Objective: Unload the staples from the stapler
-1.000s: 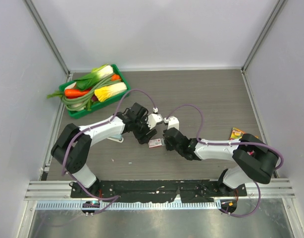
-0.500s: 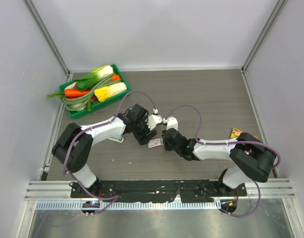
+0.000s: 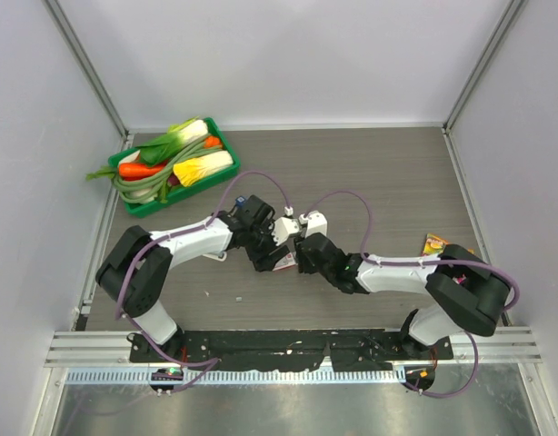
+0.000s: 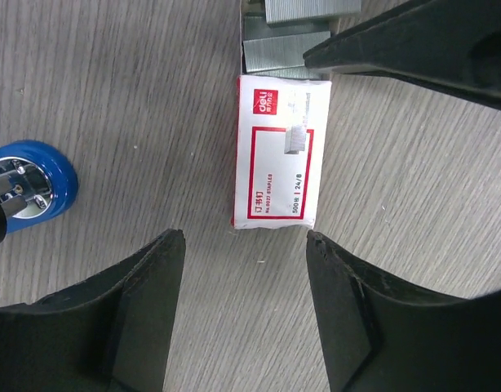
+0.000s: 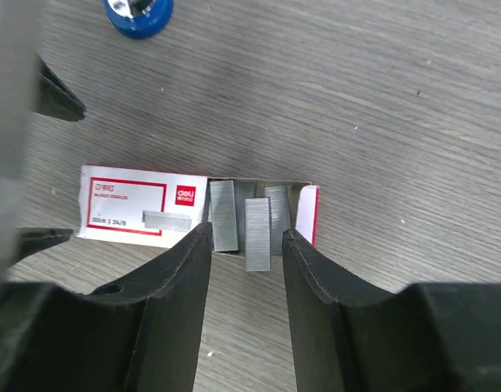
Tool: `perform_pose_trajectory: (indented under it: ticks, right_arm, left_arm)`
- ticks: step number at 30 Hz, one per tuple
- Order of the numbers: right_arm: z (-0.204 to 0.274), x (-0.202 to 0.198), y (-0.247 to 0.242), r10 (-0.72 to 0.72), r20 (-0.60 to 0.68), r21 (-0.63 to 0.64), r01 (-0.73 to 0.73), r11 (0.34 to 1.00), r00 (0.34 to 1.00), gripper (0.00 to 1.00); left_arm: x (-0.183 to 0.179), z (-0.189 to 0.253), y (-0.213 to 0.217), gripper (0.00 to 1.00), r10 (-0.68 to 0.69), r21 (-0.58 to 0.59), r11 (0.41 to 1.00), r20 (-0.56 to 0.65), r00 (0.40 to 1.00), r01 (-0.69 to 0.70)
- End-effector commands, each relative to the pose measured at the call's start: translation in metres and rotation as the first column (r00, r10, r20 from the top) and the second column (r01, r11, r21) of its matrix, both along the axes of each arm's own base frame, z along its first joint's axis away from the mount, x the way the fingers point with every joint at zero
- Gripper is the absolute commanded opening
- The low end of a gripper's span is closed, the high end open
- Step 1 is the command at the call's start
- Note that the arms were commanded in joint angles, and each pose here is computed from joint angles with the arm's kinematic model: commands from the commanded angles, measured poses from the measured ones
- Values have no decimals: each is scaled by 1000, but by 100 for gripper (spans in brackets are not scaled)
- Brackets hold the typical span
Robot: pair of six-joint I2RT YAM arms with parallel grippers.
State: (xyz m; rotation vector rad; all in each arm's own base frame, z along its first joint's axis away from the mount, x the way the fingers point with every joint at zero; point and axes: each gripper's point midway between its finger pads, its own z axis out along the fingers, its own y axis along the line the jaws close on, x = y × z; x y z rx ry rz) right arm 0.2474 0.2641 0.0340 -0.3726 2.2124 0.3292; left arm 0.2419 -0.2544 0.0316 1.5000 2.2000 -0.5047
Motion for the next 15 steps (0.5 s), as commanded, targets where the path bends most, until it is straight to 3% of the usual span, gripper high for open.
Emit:
perform_pose_trajectory:
  ticks: [1, 6, 9, 13, 15]
  right_arm:
    - [36, 7, 2, -12, 78, 81, 6, 997, 997, 45]
    - [47, 0, 0, -1, 91, 127, -10, 992, 996, 43]
    - [51, -4, -6, -5, 94, 136, -8, 991, 996, 33]
    - [44, -9, -19, -22, 92, 115, 11, 993, 995, 10]
    - [37, -12, -24, -25, 84, 108, 16, 994, 996, 5]
  left_arm:
    - [-1, 19, -8, 65, -34, -53, 998, 20, 999, 35]
    - [1, 27, -6, 66, -37, -53, 998, 27, 999, 39]
    - [5, 35, -5, 66, -23, -68, 997, 21, 1000, 25]
    - [13, 45, -7, 66, -12, -93, 996, 19, 1000, 13]
    - [19, 50, -12, 66, -4, -111, 994, 12, 1000, 5]
